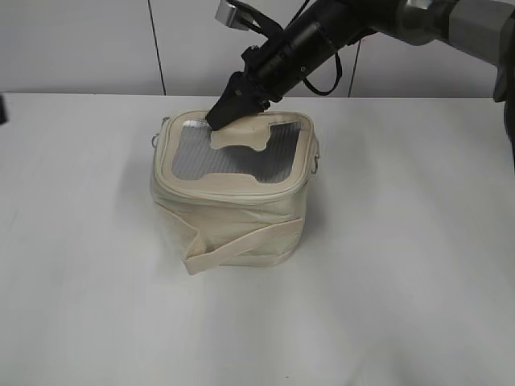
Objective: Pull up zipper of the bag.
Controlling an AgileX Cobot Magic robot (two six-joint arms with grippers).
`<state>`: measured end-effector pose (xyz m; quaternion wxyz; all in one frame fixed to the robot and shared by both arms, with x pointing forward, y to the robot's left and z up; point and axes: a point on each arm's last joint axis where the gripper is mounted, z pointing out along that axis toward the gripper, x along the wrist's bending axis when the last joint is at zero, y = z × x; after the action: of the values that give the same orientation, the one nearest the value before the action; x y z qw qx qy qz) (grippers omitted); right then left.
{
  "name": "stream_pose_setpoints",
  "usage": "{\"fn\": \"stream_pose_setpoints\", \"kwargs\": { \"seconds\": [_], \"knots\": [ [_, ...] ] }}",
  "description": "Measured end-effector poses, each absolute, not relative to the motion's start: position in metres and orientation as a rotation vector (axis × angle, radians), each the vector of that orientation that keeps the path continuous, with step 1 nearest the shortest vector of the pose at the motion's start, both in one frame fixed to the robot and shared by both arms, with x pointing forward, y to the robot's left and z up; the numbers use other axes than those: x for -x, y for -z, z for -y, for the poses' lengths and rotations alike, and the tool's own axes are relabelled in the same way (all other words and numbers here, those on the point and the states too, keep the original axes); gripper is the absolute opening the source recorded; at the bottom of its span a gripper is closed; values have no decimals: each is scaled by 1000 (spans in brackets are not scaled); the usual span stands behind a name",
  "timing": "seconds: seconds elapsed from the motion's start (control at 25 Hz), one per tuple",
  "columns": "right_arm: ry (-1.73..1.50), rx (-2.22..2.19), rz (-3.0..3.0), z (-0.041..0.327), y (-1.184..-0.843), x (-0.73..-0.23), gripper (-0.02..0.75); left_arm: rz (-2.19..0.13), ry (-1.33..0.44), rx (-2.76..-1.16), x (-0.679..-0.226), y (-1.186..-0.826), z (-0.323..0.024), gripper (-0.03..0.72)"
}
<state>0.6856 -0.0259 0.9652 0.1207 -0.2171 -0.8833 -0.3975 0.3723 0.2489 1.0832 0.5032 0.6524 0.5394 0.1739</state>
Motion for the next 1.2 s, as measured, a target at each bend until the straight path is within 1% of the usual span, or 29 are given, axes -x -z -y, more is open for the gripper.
{"fn": "stream_pose_setpoints", "kwargs": {
  "seconds": [0.08,0.16,0.2,0.24,0.28,0.36,0.48,0.64,0.76,1.04,1.2],
  "knots": [
    [1157,629,2578,26,-965,-685,74,-1303,-304,-1638,-413,-1070,-238,290],
    [1152,626,2576,26,-965,-685,74,-1242,-214,-1692,-445,-1059,-233,290],
    [1151,625,2575,26,-965,-685,74,-1216,-154,-1688,-463,-1055,-233,292],
    [1152,625,2576,26,-965,-685,74,-1211,-124,-1661,-483,-1050,-239,296],
    [1152,624,2575,26,-965,-685,74,-1160,-113,-1671,-498,-1046,-245,303],
    [1150,624,2574,26,-965,-684,74,-1086,-171,-1710,-532,-1034,-262,321],
    [1149,628,2571,26,-966,-685,74,-848,-307,-1905,-562,-1009,-269,357],
    [1146,640,2565,26,-966,-685,74,-666,-324,-2039,-574,-980,-254,405],
    [1145,643,2564,26,-966,-685,74,-595,-342,-2111,-577,-965,-240,424],
    [1143,648,2561,26,-966,-685,73,-538,-385,-2229,-580,-944,-210,430],
    [1142,650,2560,26,-966,-685,73,-546,-412,-2254,-587,-938,-201,431]
  ]
}}
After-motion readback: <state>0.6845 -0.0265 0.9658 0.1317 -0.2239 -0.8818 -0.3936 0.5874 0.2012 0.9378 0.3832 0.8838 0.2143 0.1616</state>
